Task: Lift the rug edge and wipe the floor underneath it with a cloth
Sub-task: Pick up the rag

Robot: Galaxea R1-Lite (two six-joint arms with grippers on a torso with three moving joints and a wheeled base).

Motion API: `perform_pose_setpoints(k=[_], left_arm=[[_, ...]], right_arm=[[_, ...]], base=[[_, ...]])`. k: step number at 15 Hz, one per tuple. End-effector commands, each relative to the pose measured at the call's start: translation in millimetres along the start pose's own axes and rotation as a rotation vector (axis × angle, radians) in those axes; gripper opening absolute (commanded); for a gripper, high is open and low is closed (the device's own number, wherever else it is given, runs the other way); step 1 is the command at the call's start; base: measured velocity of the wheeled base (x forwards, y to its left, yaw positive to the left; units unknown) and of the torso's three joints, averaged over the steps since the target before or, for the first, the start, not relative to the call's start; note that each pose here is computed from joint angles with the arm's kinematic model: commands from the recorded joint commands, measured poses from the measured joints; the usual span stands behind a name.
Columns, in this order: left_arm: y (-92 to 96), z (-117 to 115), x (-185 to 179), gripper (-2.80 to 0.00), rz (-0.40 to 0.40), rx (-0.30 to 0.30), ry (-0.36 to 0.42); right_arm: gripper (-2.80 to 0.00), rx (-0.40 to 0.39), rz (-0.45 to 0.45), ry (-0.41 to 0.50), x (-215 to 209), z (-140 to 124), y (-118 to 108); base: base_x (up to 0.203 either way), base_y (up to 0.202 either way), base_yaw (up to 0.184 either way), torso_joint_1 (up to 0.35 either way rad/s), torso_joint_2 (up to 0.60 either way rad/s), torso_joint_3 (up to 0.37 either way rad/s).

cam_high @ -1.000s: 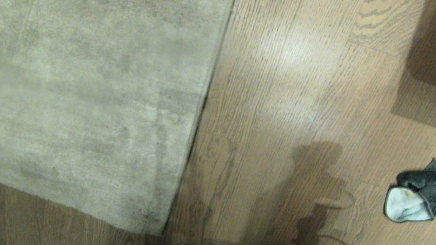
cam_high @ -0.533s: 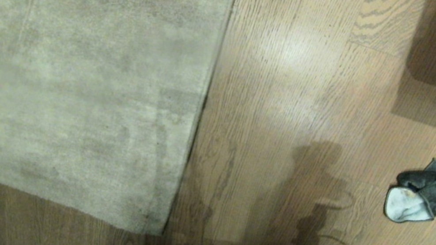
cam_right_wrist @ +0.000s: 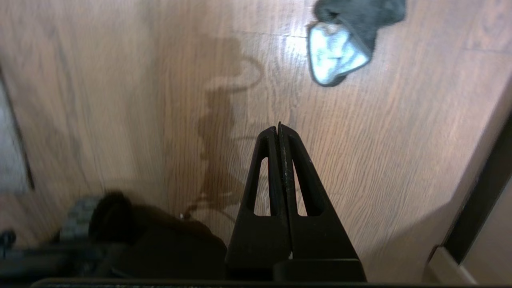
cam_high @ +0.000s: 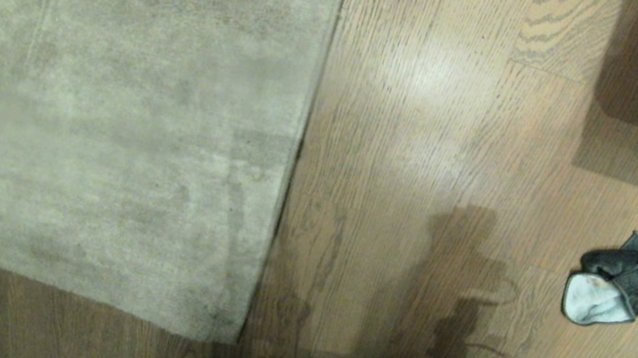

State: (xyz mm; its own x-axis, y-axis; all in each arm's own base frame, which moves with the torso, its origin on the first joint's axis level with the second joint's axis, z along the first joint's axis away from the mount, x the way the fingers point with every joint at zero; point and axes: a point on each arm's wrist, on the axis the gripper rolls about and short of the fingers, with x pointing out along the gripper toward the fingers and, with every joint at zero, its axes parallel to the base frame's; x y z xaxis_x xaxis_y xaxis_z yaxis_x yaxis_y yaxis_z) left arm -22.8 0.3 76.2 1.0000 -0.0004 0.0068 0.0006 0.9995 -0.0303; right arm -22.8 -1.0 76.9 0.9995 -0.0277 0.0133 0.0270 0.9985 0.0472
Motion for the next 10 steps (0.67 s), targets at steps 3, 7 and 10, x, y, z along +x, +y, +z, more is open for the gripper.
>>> perform_pose_setpoints(k=[3,7,10], left_arm=[[0.0,0,0,-2.80,0.000,0.000,0.001],[0.0,0,0,-2.80,0.000,0.000,0.001],[0.0,0,0,-2.80,0.000,0.000,0.001]], right_arm=[[-2.80,-0.052,0.034,0.029,2,13,1],[-2.80,-0.053,0.039,0.102,14,42,3],[-2.80,-0.053,0.035,0.226,30,45,4]], base=[[0.000,0.000,0.000,0.000,0.00,0.000],[0.000,0.000,0.000,0.000,0.00,0.000],[0.000,0.000,0.000,0.000,0.00,0.000]])
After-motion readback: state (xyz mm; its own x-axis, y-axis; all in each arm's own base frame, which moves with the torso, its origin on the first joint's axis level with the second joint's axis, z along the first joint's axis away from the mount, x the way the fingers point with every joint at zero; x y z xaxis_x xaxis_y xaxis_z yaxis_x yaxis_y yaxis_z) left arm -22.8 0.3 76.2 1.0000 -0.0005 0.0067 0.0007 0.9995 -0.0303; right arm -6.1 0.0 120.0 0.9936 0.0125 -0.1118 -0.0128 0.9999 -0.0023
